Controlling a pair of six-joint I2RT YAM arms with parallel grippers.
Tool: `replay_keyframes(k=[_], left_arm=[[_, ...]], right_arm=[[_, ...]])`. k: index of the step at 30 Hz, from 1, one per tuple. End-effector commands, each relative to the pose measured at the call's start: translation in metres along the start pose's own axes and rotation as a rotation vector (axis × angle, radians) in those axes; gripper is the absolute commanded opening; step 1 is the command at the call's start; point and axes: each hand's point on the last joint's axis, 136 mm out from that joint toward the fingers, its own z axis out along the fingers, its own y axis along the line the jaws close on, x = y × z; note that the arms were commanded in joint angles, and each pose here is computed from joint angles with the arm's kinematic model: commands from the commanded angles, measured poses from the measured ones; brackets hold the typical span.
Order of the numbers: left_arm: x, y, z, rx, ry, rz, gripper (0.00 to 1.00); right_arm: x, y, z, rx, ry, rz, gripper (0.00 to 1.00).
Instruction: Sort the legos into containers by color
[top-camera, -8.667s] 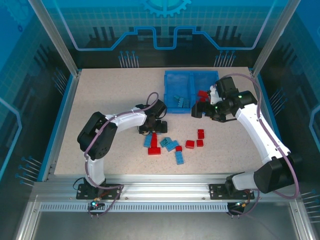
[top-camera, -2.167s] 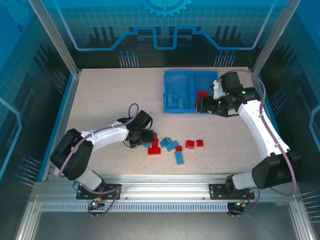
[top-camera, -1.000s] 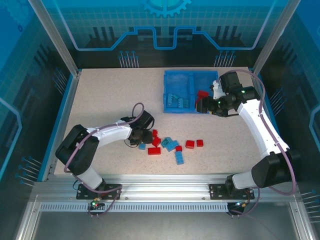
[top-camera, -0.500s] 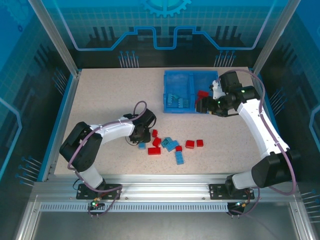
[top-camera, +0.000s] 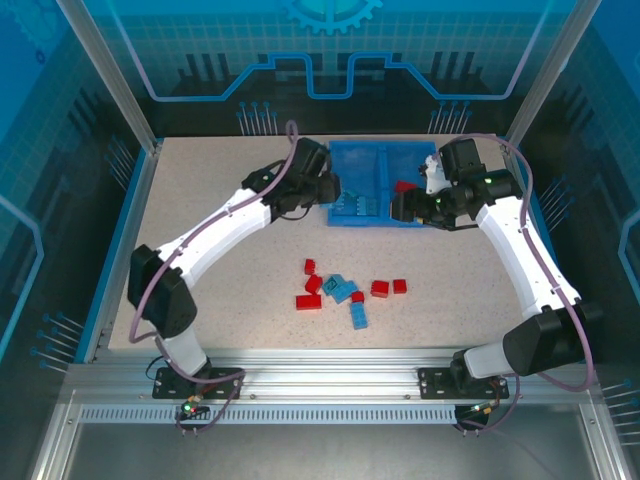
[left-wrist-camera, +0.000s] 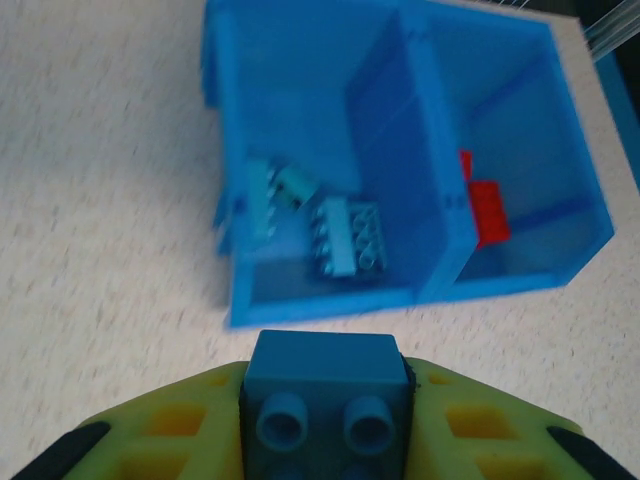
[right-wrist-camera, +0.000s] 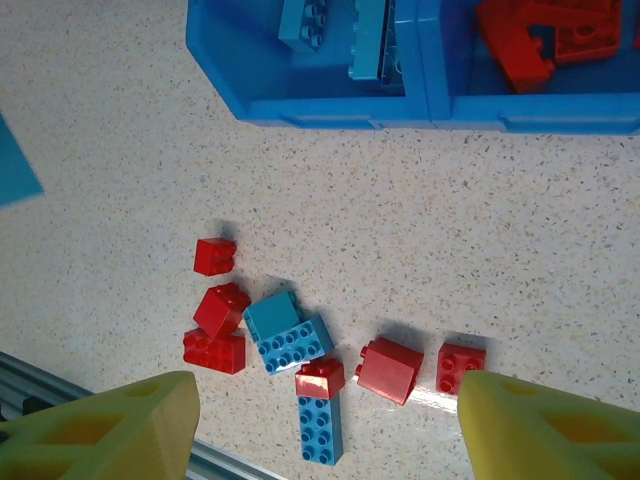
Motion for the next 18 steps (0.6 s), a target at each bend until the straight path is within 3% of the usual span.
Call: replay_keyframes(k=[1, 10, 18], left_arm=[[-0.001, -0.004, 0.037, -0.044, 0.007, 0.120, 0.26], [-0.009, -0.031, 0.096, -0.044, 0.022, 0.191, 0.27], [-0.003, -0.022, 0.140, -0.150, 0.074, 0.213, 0.27]], right_arm=[[0.008, 0.004, 0.002, -0.008, 0.025, -0.002, 0.71], [0.016, -0.001, 0.006, 0.003, 0.036, 0.015, 0.71], [0.018, -0.005, 0.007, 0.029, 0.030, 0.030, 0.84]])
